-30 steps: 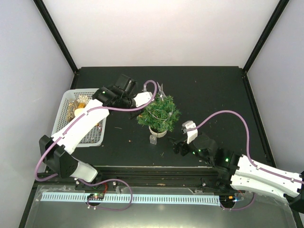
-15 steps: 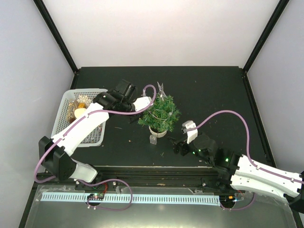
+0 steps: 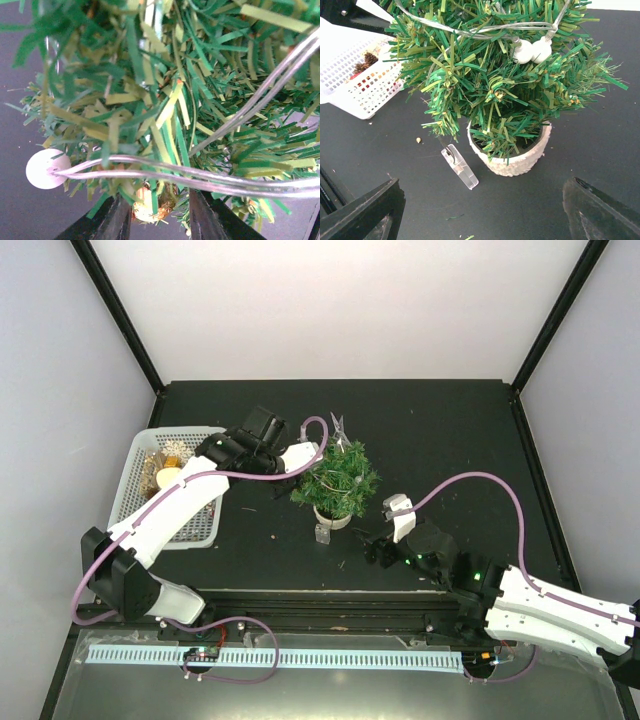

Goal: Decorate the small christmas tree

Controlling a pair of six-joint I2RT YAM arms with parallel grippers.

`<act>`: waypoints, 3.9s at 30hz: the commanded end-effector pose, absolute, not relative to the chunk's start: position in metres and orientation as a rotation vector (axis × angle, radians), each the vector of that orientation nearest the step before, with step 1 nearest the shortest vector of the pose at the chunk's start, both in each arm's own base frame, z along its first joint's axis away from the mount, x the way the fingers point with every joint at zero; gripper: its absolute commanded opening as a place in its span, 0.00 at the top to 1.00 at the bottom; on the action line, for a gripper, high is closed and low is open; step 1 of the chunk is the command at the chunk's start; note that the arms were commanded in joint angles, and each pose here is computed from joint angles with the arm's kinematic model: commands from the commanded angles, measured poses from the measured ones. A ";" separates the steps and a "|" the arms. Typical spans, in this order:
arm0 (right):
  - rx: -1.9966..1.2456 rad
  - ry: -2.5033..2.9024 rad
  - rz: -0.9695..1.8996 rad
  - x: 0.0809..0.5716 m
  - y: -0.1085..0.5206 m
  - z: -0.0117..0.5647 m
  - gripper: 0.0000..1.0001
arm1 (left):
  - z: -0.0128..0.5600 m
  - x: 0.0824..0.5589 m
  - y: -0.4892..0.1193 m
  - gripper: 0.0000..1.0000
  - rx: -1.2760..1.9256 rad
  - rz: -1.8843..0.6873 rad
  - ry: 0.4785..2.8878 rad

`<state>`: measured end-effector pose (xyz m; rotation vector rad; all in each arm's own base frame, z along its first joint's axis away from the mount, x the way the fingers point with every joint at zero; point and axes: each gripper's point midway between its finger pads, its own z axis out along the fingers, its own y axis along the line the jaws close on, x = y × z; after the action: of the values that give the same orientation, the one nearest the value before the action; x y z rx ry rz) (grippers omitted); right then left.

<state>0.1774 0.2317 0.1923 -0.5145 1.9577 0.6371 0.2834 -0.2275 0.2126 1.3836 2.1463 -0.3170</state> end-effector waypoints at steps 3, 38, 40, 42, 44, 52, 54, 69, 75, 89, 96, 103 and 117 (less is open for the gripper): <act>-0.491 1.930 0.662 0.179 0.235 0.205 0.12 | 0.241 0.292 -0.213 0.62 1.325 -0.223 2.090; -0.311 2.073 0.471 0.195 0.208 0.185 0.10 | 0.163 0.308 0.051 0.16 0.439 -0.111 2.474; -0.316 2.112 0.450 0.195 0.210 0.177 0.10 | 0.159 0.314 0.057 0.15 0.415 -0.071 2.449; -0.348 2.163 0.419 0.193 0.213 0.169 0.10 | 0.155 0.318 0.063 0.14 0.380 -0.032 2.437; -0.354 2.221 0.386 0.192 0.215 0.160 0.10 | 0.148 0.319 0.065 0.14 0.350 -0.029 2.441; -0.360 2.401 0.570 0.174 0.255 0.110 0.10 | 0.113 0.314 0.083 0.27 0.298 -0.074 2.500; -0.373 2.401 0.665 0.171 0.272 0.102 0.10 | 0.108 0.311 0.090 0.33 0.277 -0.103 2.521; -0.671 2.534 0.682 0.167 0.339 0.048 0.11 | 0.091 0.279 0.135 0.26 0.196 -0.075 2.641; -0.685 2.495 0.702 0.165 0.334 0.058 0.10 | 0.076 0.280 0.135 0.27 0.176 -0.135 2.673; -0.672 2.436 0.785 0.160 0.332 0.086 0.10 | 0.048 0.281 0.136 0.28 0.176 -0.192 2.716; -0.652 2.370 0.823 0.160 0.326 0.112 0.11 | 0.045 0.283 0.130 0.67 0.175 -0.253 2.711; -0.637 2.310 0.850 0.158 0.317 0.130 0.10 | 0.065 0.283 0.119 0.76 0.197 -0.298 2.663; -0.689 2.155 0.852 0.159 0.306 0.169 0.11 | 0.219 0.289 0.066 0.77 0.359 -0.405 2.314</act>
<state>0.1531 0.3063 0.1472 -0.6570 2.2358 0.8891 0.2936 0.1046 0.1576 0.2670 2.4777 -0.2533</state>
